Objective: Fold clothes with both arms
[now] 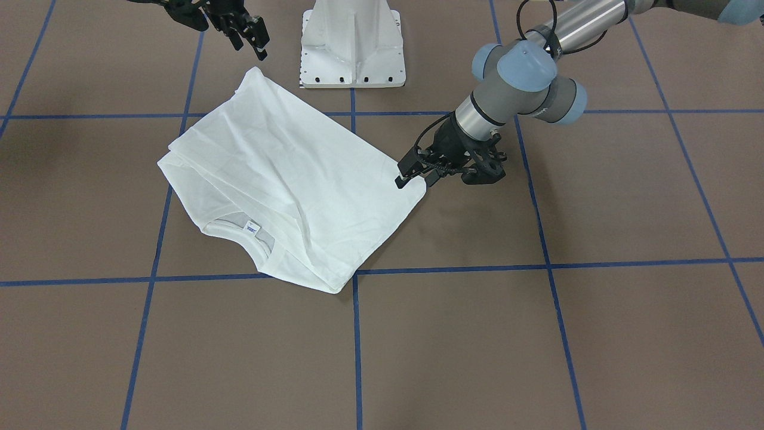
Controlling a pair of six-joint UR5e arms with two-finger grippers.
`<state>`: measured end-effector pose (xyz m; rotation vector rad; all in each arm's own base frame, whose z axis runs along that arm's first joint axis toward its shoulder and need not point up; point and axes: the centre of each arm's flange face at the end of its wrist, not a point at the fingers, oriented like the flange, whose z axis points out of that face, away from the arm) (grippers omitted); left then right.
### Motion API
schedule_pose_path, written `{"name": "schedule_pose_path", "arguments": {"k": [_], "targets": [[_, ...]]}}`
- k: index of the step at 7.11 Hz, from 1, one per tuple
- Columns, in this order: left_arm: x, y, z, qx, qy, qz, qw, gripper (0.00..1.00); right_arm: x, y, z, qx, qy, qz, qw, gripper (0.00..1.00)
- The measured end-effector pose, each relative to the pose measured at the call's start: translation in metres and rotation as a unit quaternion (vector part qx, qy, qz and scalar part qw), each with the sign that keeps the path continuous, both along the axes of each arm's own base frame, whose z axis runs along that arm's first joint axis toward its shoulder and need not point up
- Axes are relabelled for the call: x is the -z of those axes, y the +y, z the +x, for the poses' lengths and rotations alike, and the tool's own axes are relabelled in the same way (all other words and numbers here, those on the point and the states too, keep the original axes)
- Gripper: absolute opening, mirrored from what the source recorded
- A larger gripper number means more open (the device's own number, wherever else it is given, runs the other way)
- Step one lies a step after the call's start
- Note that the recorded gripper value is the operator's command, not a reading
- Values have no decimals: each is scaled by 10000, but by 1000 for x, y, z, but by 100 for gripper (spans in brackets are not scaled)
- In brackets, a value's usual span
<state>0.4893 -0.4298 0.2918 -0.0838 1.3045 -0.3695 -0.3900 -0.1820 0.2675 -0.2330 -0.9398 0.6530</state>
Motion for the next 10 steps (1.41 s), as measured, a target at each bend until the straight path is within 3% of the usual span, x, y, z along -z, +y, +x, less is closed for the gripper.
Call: {"name": "schedule_pose_path", "arguments": {"k": [1,3,8,9,10], "targets": [[-7,11,10,-75,-106,-149,9998,85,11,-43,2,-486,-113,27,9988,100],[-15,20,22,-157,-338,-333,9987,84,14,-92,-6,-885,-71,117,9960,100],[-30,24,25,-183,-519,-442,9975,55,8,-103,-14,-932,37,130,9956,100],[-33,23,26,-182,-540,-454,9973,47,8,-103,-14,-933,38,130,9955,100],[-35,23,27,-185,-557,-463,9972,29,8,-103,-14,-933,38,130,9955,100]]}}
